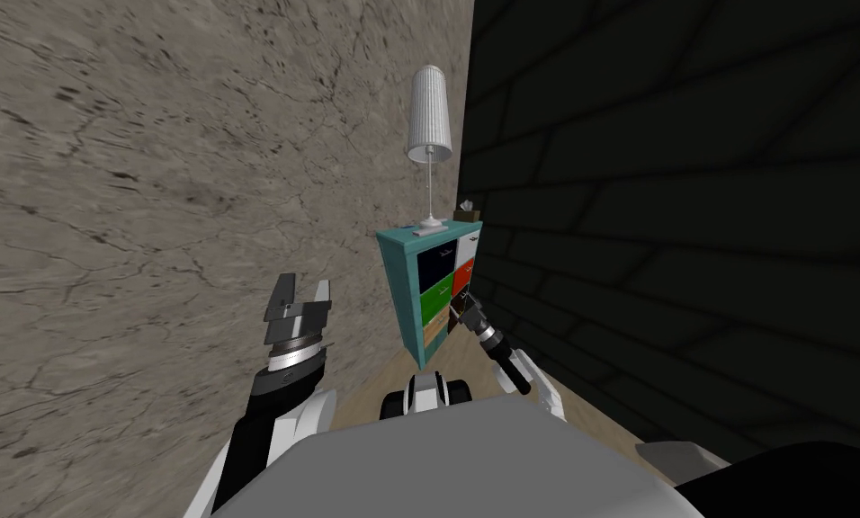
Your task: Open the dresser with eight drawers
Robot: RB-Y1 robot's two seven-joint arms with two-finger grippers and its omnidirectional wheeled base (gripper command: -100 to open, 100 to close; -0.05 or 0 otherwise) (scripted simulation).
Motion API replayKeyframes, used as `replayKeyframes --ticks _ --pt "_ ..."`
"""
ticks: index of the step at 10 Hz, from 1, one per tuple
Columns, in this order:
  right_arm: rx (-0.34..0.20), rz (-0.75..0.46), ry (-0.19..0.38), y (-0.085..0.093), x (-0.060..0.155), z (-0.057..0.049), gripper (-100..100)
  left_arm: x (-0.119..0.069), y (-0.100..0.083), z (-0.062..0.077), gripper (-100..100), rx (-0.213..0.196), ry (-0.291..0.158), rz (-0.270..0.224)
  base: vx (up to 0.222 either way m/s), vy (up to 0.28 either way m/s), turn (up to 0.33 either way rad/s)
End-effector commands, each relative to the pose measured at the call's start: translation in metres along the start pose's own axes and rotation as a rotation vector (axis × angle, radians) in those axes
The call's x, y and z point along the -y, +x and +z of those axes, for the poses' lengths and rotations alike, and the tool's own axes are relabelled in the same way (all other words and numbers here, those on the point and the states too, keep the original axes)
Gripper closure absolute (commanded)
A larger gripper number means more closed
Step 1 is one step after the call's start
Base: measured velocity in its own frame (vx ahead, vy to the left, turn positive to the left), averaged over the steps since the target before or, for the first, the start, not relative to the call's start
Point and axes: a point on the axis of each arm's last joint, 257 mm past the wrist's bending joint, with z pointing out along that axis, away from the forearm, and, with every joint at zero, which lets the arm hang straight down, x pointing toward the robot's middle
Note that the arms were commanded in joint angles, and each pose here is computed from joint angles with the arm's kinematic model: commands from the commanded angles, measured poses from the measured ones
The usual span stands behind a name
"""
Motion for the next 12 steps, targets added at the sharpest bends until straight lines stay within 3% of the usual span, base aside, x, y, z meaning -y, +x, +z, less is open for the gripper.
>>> replayKeyframes --ticks 1,2,4,5,7,10,12 --pt "-0.007 -0.082 -0.031 0.006 -0.015 0.0 -100 0.0 0.0 0.0 0 0.0 0.0 0.0 0.047 -0.011 -0.035" --pt "-0.012 -0.117 -0.06 0.012 -0.028 0.0 -100 0.0 0.0 0.0 0 0.0 0.0 0.0 0.064 -0.011 -0.064" --pt "-0.011 -0.163 -0.06 0.012 -0.028 0.0 -100 0.0 0.0 0.0 0 0.0 0.0 0.0 0.036 -0.013 -0.011" --pt "-0.014 -0.199 -0.088 0.017 -0.042 0.0 -100 0.0 0.0 0.0 0 0.0 0.0 0.0 0.039 -0.022 -0.059" --pt "-0.012 -0.235 -0.089 0.017 -0.042 0.0 -100 0.0 0.0 0.0 0 0.0 0.0 0.0 0.031 -0.012 -0.018" --pt "-0.009 -0.33 -0.141 0.025 -0.069 0.0 -100 0.0 0.0 0.0 0 0.0 0.0 0.0 0.044 -0.016 -0.053" --pt "-0.007 -0.366 -0.142 0.025 -0.069 0.0 -100 0.0 0.0 0.0 0 0.0 0.0 0.0 0.036 -0.019 -0.011"
